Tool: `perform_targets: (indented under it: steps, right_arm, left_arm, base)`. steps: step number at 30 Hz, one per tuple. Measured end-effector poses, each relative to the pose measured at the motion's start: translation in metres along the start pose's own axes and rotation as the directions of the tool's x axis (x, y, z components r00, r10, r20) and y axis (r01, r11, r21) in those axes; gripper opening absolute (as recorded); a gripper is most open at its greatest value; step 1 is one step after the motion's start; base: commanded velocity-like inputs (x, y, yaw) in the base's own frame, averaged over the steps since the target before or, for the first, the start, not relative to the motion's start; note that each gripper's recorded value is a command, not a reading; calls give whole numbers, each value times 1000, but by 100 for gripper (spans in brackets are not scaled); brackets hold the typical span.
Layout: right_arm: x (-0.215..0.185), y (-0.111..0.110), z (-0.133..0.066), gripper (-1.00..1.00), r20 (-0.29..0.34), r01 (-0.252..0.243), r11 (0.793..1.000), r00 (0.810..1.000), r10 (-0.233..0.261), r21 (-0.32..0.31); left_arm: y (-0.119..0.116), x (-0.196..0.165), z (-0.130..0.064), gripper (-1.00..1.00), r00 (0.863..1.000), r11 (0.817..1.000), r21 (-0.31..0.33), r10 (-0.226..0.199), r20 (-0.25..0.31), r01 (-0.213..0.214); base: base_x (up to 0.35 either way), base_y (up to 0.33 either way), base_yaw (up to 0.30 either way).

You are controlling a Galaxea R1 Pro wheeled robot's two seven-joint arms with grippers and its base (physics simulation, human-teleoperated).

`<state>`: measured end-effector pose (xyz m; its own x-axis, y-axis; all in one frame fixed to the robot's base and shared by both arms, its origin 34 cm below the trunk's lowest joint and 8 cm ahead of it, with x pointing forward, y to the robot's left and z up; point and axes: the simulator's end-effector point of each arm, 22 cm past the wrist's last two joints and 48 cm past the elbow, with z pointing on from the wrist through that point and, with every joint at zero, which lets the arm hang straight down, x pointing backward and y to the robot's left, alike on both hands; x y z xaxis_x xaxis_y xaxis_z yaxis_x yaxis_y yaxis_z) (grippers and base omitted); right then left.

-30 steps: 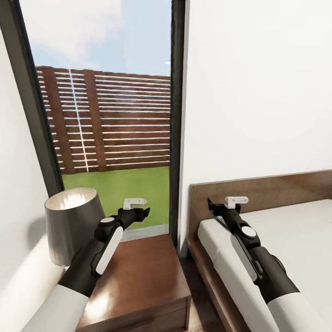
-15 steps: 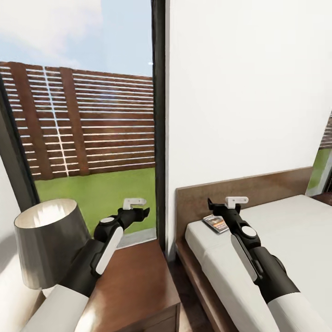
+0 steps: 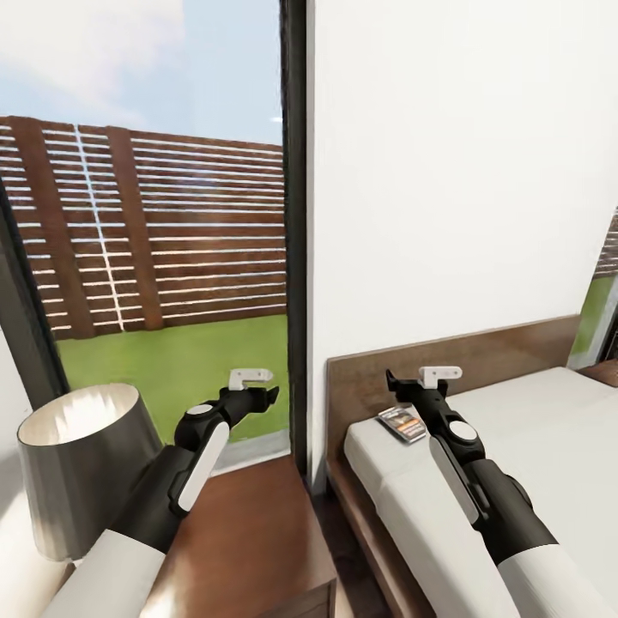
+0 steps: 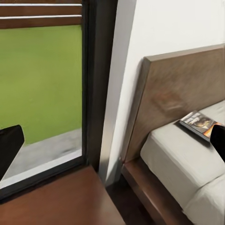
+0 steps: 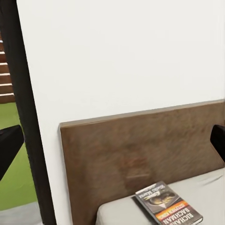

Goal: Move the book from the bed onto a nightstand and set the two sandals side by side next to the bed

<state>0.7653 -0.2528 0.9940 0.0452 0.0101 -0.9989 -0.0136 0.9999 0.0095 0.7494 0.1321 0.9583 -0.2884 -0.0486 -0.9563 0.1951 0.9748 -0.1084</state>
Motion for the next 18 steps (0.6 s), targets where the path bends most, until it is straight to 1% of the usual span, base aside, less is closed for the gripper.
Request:
perform_targets:
  steps: [5,10,13,18]
  right_arm:
    - [-10,0,1,100,1,1,1000,1000,-1,0]
    - [-21,0,2,100,4,2,1000,1000,-2,0]
    - [-26,0,2,100,4,1,1000,1000,-1,0]
    - [-35,0,3,100,4,2,1000,1000,-2,0]
  left_arm:
    - [-1,-10,-2,100,1000,1000,0,0,2,0]
    - [-2,-20,-5,100,1000,1000,0,2,4,-2]
    - [-2,-26,-6,100,1000,1000,-1,3,5,-3]
    - [-3,-35,-8,100,1000,1000,-2,4,6,-4]
  base:
    - [289,77,-258]
    - [273,21,-274]
    - [91,2,-178]
    - [16,0,-59]
